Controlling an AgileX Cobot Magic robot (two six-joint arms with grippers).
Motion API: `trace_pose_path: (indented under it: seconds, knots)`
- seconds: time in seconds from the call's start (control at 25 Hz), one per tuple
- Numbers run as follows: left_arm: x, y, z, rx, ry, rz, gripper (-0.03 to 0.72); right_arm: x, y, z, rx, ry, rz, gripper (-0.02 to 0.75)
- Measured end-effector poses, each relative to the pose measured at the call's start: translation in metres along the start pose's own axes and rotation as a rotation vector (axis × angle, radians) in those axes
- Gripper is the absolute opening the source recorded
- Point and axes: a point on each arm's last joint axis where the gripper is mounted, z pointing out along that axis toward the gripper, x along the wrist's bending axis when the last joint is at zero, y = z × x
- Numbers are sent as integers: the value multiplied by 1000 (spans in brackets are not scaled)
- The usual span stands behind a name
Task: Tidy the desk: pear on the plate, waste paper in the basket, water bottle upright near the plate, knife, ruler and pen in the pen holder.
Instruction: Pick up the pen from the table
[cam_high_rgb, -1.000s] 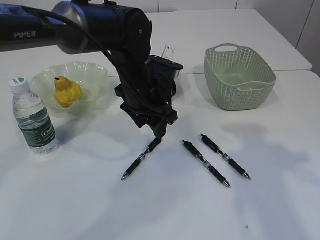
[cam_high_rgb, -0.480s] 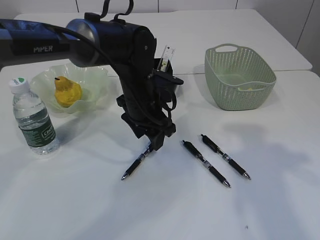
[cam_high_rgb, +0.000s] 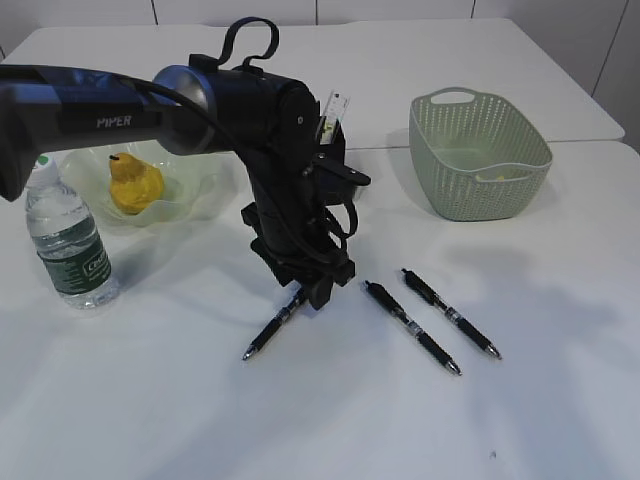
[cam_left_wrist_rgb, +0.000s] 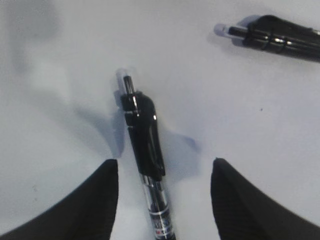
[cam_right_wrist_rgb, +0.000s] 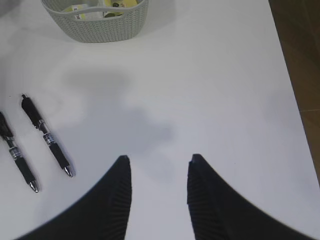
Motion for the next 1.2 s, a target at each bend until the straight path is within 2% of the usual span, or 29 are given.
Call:
trace_pose_path:
  seconds: [0.4, 1.04, 1.2]
  knots:
    - [2, 2, 0, -18, 27, 15, 397, 0, 0, 0, 0, 0, 0, 314]
    - [1, 0, 16, 9, 1, -3, 393, 0, 0, 0, 0, 0, 0, 314]
    - [1, 0, 17, 7, 0, -10, 330, 0, 0, 0, 2, 0, 0, 314]
